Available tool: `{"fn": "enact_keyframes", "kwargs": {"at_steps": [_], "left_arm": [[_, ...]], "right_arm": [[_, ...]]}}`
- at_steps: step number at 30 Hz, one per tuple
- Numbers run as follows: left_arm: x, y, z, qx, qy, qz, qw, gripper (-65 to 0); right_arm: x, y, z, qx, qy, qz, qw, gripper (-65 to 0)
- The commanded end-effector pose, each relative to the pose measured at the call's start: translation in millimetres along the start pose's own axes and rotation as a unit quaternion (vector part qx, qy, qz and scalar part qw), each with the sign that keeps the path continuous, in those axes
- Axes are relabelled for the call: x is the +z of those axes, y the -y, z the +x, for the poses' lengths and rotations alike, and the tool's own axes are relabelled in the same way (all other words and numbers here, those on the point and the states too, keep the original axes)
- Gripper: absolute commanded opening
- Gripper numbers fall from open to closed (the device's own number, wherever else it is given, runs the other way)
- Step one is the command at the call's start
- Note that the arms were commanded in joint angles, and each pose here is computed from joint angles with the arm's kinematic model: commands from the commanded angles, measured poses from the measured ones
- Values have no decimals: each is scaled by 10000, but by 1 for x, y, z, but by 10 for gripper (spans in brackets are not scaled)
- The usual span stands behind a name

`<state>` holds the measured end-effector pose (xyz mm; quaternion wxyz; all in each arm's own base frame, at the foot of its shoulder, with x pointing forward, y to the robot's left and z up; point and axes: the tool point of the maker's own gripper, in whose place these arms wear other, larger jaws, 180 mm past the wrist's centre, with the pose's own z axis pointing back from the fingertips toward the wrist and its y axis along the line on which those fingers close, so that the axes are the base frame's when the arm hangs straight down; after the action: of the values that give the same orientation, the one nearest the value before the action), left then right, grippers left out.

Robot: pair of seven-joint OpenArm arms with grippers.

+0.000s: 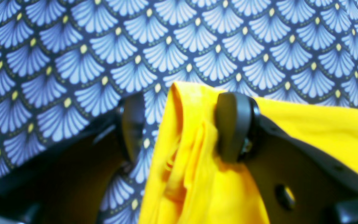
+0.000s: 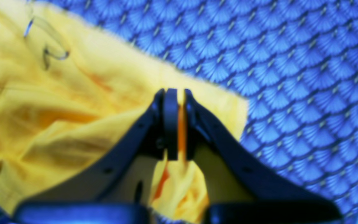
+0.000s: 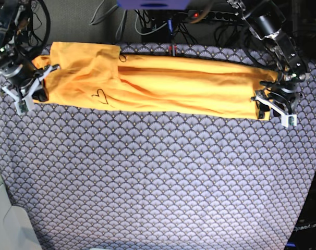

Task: Fold the T-shirt properly
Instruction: 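Grasp the strip end with the right gripper and pull it outward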

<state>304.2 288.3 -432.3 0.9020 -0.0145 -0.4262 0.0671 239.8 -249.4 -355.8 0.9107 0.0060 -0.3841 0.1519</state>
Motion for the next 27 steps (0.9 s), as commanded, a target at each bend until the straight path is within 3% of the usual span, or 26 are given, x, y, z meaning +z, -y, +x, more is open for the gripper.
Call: {"fn": "enact_keyframes", "kwargs": {"at_steps": [1, 7, 12, 14, 20, 27], "left_arm": [[2, -6, -17, -132, -441, 109, 9989, -289], [2, -6, -17, -128, -433, 115, 9989, -289], [2, -6, -17, -125, -439, 112, 9989, -289], [1, -6, -16, -120, -424, 117, 9990, -289], [1, -5, -15, -133, -419, 107, 9990, -289], [1, -5, -15, -138, -427, 102, 9989, -289]], "right_arm": [[5, 8, 10, 89, 130, -101, 9998, -650], [8, 18, 18, 290, 157, -184, 9993, -650], [21, 17, -2, 457, -415, -264, 9977, -650], [29, 14, -3, 512, -406, -308, 9974, -649], [32, 7, -18, 209, -521, -331, 9979, -641], [32, -1, -24, 86, -549, -256, 9981, -452]]}}
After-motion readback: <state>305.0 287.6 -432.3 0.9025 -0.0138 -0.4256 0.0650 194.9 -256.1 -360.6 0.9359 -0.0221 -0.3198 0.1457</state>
